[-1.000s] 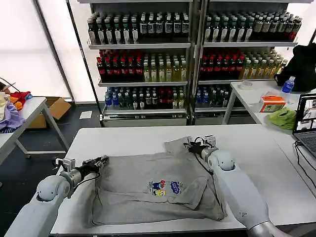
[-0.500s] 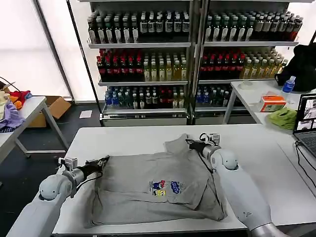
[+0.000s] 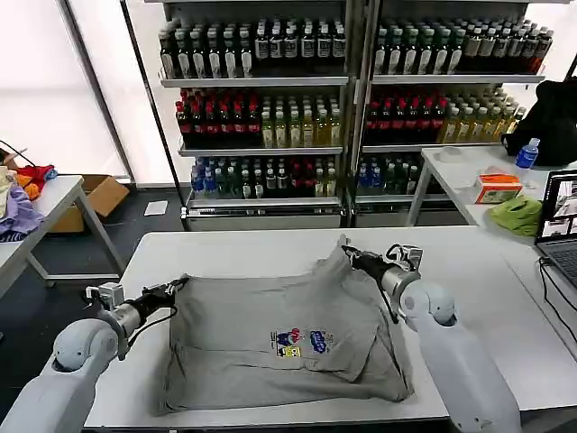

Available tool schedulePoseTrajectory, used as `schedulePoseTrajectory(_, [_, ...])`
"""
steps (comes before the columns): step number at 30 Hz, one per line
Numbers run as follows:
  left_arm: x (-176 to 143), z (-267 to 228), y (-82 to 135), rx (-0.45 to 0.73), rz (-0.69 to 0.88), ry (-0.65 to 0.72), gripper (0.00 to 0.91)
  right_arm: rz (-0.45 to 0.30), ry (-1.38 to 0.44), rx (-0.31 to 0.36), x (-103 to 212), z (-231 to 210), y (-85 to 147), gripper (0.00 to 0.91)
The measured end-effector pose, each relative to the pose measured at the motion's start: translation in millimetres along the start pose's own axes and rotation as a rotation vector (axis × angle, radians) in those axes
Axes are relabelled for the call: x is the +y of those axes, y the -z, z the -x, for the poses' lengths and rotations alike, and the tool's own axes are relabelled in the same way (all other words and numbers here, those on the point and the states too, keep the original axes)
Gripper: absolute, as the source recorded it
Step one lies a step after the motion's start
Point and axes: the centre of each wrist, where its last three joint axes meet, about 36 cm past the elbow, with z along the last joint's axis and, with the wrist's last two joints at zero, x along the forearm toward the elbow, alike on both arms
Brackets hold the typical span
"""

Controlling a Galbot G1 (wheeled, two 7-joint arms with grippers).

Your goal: Fold and organize the clothes.

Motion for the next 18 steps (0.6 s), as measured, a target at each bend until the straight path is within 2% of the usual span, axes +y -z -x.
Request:
schedulePoseTrajectory(5, [-16.1, -20.2, 4.0, -0.045, 0.015, 0.005, 0.01, 0.015, 0.011, -0.011, 12.6, -33.4, -14.7, 0.0])
schedulePoseTrajectory(10, [-30.5, -40.8, -0.9, -0.057, 0.02, 0.017, 0.01, 0.018, 0.002, -0.015, 18.8, -70.0, -27.4, 0.0])
schedulePoseTrajectory(14, [-40.4, -59.9, -11.2, -0.038, 0.029, 0.027, 0.01, 0.022, -0.027, -0.005, 23.7, -97.0, -43.1, 0.0])
schedulePoseTrajectory(18, [-48.1, -75.5, -31.0, 0.015, 0.047, 0.037, 0.01, 0.025, -0.059, 0.018, 29.1, -120.7, -60.8, 0.0])
